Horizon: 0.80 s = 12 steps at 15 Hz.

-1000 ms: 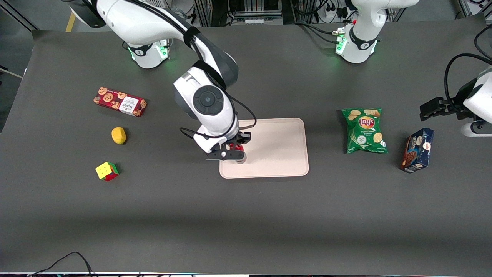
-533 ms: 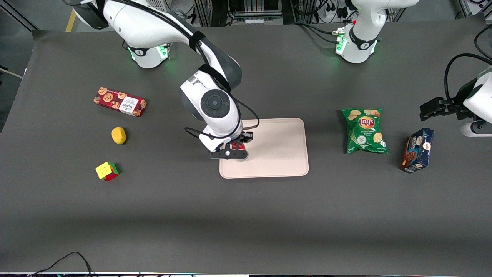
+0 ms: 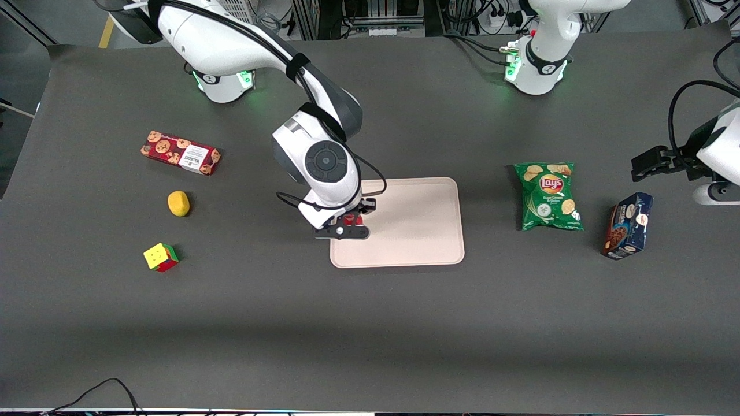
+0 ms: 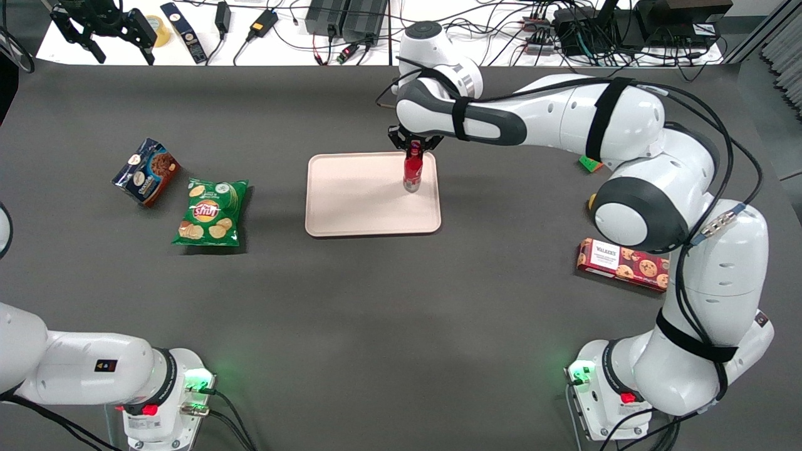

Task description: Place coke bottle on tray

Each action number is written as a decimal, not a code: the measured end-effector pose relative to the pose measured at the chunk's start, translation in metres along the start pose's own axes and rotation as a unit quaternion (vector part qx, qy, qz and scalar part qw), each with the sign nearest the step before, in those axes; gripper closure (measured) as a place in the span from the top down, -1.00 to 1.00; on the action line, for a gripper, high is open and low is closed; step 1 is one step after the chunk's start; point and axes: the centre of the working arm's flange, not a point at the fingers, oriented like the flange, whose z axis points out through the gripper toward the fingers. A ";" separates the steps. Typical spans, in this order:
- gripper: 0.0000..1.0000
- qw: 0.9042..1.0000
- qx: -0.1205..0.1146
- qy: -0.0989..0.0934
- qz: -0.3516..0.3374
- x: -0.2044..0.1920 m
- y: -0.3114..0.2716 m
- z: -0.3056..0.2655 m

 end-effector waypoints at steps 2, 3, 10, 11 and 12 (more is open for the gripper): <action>-0.33 1.000 0.000 0.000 0.001 0.000 0.001 0.000; -0.19 1.000 0.000 0.000 0.001 0.000 0.001 0.000; 1.00 1.000 0.006 0.007 0.017 0.004 0.003 -0.010; 1.00 1.000 0.011 0.014 0.023 0.008 0.008 -0.020; 1.00 0.999 0.018 0.023 0.031 0.014 0.018 -0.037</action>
